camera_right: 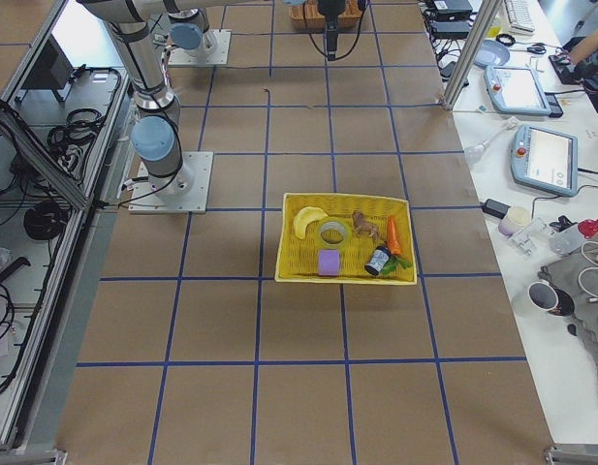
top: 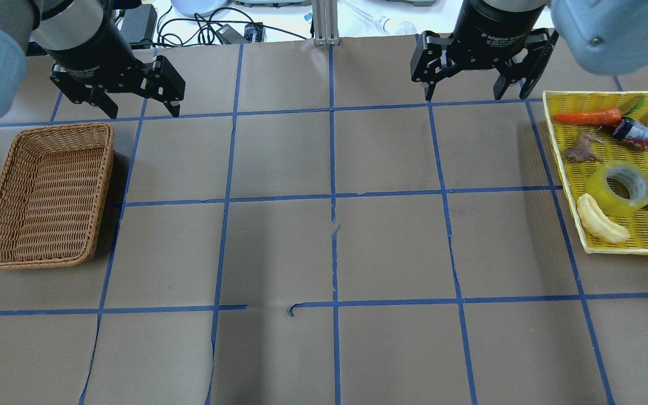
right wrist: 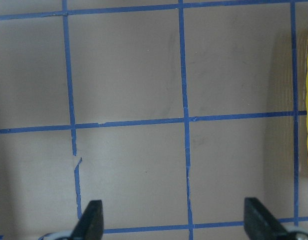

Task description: Transfer tape with both arms

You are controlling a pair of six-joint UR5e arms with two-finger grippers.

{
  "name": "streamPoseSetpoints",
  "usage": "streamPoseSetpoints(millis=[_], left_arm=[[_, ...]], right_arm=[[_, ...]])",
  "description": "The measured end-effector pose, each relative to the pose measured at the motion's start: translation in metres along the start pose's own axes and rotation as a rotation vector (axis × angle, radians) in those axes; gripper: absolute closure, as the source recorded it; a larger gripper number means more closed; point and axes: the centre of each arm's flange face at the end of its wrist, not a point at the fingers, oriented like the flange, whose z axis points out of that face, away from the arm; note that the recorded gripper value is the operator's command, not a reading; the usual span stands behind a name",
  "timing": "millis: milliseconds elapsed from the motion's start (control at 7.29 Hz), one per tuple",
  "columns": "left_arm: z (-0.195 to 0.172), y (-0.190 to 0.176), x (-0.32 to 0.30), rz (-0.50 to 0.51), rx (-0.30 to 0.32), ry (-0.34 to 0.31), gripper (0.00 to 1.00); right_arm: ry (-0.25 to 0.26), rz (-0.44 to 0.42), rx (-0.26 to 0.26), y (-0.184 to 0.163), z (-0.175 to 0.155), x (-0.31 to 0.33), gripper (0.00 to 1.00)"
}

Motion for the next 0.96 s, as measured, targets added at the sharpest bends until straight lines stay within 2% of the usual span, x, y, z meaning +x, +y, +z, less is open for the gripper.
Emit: streamPoseSetpoints(millis=[960], left_arm=[[-0.0016, 0.0007, 0.0002, -0.002, 0.004, 0.0, 0.0]], right_arm=[[0.003, 0.003, 0.0, -0.001, -0.0002, 0.0023, 0.0]])
